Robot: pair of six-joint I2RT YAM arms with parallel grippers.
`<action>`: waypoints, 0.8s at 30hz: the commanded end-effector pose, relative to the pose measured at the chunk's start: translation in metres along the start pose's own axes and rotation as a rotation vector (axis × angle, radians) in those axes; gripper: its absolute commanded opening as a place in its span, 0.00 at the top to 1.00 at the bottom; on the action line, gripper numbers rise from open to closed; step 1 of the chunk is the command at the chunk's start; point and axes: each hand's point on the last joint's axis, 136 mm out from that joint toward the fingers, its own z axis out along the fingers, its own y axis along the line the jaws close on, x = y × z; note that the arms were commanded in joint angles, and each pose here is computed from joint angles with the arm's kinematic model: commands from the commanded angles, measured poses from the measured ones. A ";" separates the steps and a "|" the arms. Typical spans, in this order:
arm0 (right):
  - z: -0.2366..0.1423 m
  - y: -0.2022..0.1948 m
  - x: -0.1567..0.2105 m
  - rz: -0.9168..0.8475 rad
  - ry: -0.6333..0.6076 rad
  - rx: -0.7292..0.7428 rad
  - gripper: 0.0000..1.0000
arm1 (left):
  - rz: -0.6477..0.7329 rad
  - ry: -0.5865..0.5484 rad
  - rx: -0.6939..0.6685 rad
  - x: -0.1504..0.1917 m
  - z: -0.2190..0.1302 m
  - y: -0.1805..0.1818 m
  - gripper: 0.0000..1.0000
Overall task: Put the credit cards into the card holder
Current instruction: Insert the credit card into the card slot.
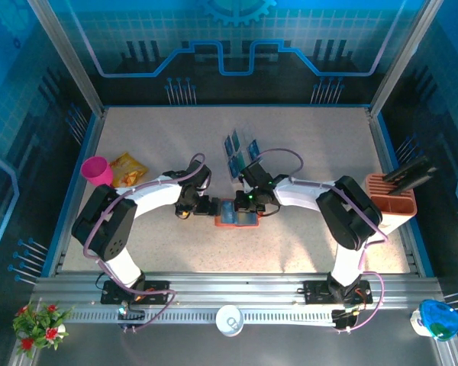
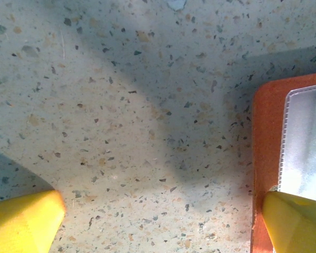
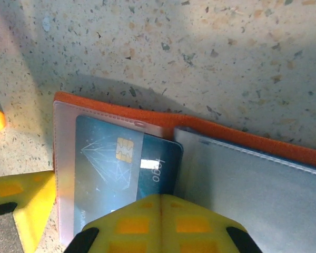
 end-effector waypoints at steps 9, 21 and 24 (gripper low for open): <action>0.020 0.014 0.011 -0.019 0.061 -0.007 1.00 | 0.025 0.061 -0.021 0.008 0.013 0.004 0.01; 0.002 0.022 0.000 -0.008 0.016 -0.041 1.00 | 0.025 0.046 -0.011 0.004 0.009 0.001 0.01; -0.009 0.016 -0.003 0.006 -0.011 -0.038 1.00 | 0.022 0.041 -0.012 0.003 0.007 0.002 0.01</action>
